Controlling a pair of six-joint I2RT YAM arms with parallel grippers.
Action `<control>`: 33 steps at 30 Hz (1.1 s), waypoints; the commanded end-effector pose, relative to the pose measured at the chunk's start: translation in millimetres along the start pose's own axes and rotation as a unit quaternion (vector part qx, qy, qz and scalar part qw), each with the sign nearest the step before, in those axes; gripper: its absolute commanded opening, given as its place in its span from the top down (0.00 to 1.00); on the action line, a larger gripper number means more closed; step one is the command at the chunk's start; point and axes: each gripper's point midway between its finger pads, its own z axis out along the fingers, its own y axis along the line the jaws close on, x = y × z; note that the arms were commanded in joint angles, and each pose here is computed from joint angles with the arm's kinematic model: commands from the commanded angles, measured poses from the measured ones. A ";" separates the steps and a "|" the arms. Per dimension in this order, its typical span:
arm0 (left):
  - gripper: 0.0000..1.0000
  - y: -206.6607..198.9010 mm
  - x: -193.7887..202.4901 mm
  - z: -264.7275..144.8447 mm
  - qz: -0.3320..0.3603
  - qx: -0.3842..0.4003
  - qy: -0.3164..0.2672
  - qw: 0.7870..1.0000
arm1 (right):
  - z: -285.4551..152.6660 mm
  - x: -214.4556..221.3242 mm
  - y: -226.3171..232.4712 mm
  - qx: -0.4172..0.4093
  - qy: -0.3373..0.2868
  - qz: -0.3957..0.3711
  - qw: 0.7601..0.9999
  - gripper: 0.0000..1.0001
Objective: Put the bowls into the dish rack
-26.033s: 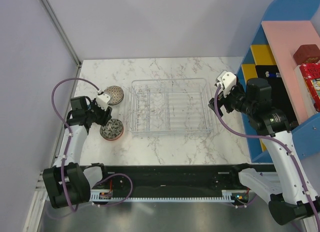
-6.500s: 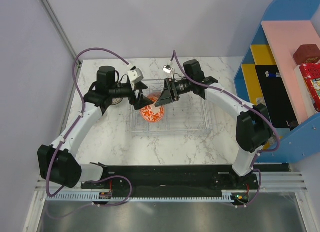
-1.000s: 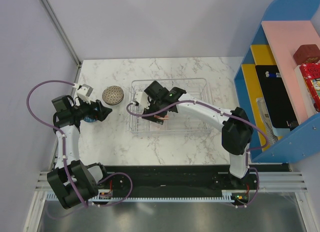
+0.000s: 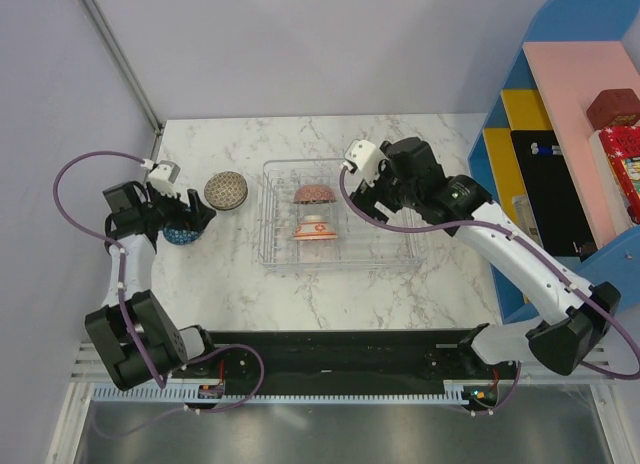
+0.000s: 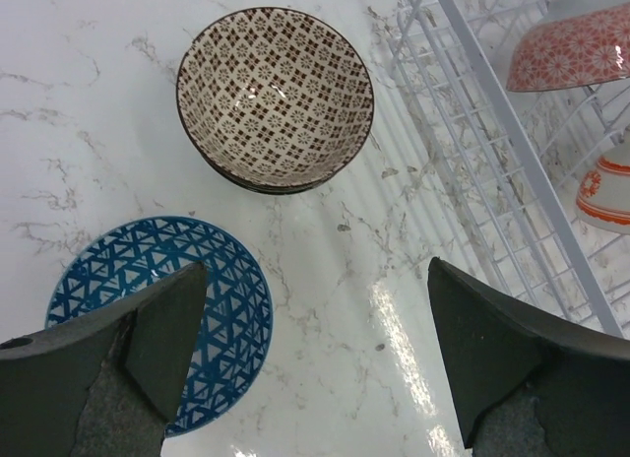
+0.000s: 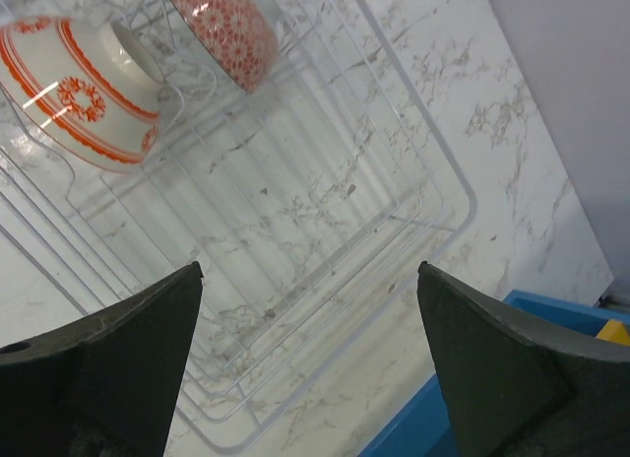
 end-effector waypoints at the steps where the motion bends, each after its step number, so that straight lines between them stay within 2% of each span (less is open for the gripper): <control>1: 0.00 31.6 -37.0 10.0 0.011 -0.027 -0.025 0.999 | -16.2 -3.0 -11.5 0.023 -0.045 0.026 0.998 0.03; 7: 0.02 64.5 -59.2 35.0 -0.002 -0.034 -0.025 0.999 | -22.4 13.4 -19.9 0.029 -0.062 0.053 0.996 0.03; 12: 0.09 92.4 -52.3 80.9 -0.001 -0.065 0.019 0.998 | -11.9 31.1 -18.6 0.032 -0.053 0.061 0.996 0.03; 15: 0.12 95.9 -45.2 106.1 0.002 -0.071 0.041 0.997 | -6.2 37.4 -17.6 0.034 -0.047 0.063 0.996 0.03; 17: 0.17 93.7 -37.9 121.8 0.002 -0.069 0.056 0.996 | -4.6 38.5 -16.5 0.032 -0.045 0.066 0.996 0.03; 22: 0.30 94.3 -38.5 139.0 0.013 -0.085 0.069 0.994 | -5.1 36.0 -15.3 0.028 -0.051 0.071 0.996 0.03; 23: 0.36 93.2 -38.1 140.4 0.012 -0.084 0.069 0.994 | -4.9 35.9 -14.1 0.026 -0.052 0.070 0.996 0.03; 26: 0.46 92.6 -39.5 141.6 0.013 -0.085 0.069 0.994 | -3.2 38.2 -12.4 0.023 -0.051 0.072 0.996 0.03; 33: 0.50 86.7 -33.3 145.0 0.020 -0.082 0.078 0.993 | -3.2 37.0 -9.8 0.016 -0.054 0.073 0.996 0.03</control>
